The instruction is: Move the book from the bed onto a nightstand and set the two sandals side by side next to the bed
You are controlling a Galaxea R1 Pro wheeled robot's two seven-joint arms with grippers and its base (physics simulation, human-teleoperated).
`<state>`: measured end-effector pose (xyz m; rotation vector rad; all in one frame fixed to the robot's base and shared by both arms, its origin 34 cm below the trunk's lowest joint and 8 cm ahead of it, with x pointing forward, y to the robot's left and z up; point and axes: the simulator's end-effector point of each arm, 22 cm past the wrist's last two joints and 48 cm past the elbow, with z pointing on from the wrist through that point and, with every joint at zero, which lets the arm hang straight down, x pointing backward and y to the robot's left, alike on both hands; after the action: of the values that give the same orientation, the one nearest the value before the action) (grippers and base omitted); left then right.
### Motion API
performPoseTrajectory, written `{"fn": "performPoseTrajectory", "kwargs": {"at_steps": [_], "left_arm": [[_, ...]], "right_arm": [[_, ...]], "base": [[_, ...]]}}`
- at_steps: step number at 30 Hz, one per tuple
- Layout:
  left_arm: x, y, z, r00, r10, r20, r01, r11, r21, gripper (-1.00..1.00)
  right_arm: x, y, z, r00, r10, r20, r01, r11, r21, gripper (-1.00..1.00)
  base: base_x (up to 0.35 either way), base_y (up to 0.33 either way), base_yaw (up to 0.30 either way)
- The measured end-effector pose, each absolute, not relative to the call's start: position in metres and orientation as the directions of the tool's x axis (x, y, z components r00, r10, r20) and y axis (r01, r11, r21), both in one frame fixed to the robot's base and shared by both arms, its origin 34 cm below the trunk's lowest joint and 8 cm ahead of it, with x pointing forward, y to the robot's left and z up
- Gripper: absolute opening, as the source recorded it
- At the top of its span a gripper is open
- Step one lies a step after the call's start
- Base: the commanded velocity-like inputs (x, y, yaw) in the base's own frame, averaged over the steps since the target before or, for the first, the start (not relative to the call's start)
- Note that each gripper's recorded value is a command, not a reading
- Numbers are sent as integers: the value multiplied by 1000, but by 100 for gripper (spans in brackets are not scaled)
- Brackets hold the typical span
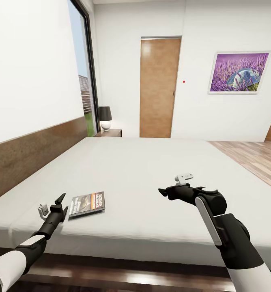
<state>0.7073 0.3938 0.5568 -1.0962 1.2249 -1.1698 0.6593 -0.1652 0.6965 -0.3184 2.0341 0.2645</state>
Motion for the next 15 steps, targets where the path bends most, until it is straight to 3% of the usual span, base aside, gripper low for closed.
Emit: {"fn": "performPoseTrajectory", "kwargs": {"at_steps": [5, 15], "left_arm": [[707, 393, 557, -9, -995, -96, 52, 96, -994, 100], [707, 393, 557, -11, -995, -95, 54, 94, -994, 100]], "right_arm": [[658, -165, 695, -458, -114, -882, -334, 941, 52, 100], [658, -165, 693, -463, -115, -879, -334, 941, 53, 100]], "base": [[-49, 0, 0], [-166, 0, 0]]}}
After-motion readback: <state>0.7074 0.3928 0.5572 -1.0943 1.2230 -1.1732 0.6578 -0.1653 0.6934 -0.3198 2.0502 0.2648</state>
